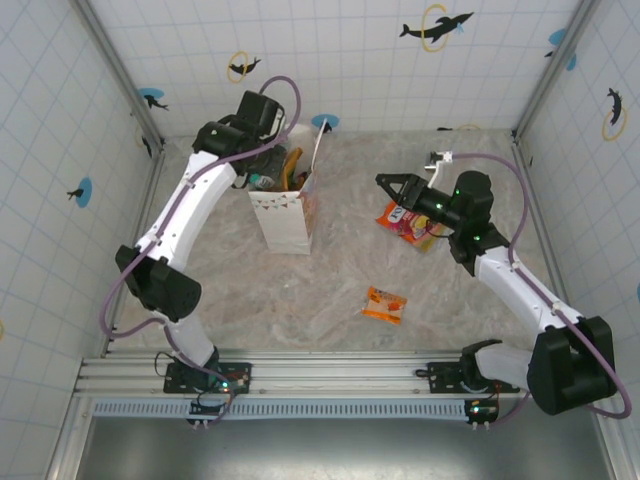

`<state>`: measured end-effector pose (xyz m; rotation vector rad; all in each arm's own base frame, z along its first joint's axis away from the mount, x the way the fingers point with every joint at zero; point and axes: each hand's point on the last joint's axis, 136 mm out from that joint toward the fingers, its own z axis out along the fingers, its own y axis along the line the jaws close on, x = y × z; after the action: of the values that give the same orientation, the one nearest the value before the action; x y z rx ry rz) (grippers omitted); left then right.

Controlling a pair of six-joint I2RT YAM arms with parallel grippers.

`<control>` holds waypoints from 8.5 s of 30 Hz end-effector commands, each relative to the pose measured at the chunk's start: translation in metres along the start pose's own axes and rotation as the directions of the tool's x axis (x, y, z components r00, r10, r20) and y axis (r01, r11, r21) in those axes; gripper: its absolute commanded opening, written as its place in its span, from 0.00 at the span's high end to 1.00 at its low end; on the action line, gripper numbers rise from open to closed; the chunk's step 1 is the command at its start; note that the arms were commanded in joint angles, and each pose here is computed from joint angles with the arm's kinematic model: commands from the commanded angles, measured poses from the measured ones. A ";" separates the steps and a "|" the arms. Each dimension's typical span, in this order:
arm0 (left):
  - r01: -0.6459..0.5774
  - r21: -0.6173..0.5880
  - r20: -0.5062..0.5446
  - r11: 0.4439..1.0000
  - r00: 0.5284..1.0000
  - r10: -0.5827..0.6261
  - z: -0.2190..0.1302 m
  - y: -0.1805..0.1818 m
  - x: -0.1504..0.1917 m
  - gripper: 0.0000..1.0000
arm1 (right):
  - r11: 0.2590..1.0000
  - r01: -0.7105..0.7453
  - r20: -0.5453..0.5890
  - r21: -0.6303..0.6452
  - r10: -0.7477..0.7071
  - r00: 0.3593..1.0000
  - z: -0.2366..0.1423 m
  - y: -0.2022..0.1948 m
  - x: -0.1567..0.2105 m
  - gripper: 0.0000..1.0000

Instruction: Place the snacks into the paper bag

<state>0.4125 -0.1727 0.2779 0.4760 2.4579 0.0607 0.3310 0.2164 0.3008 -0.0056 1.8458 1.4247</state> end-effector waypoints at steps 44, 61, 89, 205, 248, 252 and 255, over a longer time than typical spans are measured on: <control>0.026 0.637 0.302 0.771 0.911 -0.281 -0.088 -0.089 -0.014 0.59 | 0.909 0.001 -0.114 0.416 0.051 0.992 -0.050 -0.083 0.033 0.47; 0.036 0.803 0.239 0.596 0.896 -0.375 -0.095 -0.116 0.003 0.59 | 0.659 -0.127 -0.129 0.741 0.326 0.937 -0.105 -0.242 0.058 0.40; 0.058 0.807 0.212 0.587 0.901 -0.380 -0.087 -0.120 -0.014 0.60 | 0.750 -0.090 -0.192 0.656 0.282 0.940 -0.069 -0.287 0.055 0.92; 0.236 0.362 0.316 0.902 0.879 -0.357 -0.148 -0.039 -0.035 1.00 | 0.873 -0.065 -0.140 0.483 0.150 0.979 -0.082 -0.064 0.032 0.58; 0.298 0.124 0.115 0.946 0.943 -0.312 -0.037 -0.012 -0.028 0.64 | 0.854 -0.074 -0.161 0.515 0.181 0.970 -0.081 -0.078 0.047 0.58; 0.287 0.183 0.148 0.940 0.938 -0.315 -0.043 -0.018 -0.037 0.64 | 0.854 -0.074 -0.162 0.516 0.182 0.970 -0.080 -0.078 0.046 0.58; 0.271 0.215 0.184 0.938 0.932 -0.312 -0.044 -0.022 -0.045 0.65 | 0.855 -0.072 -0.164 0.513 0.180 0.970 -0.079 -0.077 0.046 0.58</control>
<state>0.4108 -0.2038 0.3122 0.1463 2.3909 -0.2907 0.2858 0.1418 0.2172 0.2573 2.3932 1.0172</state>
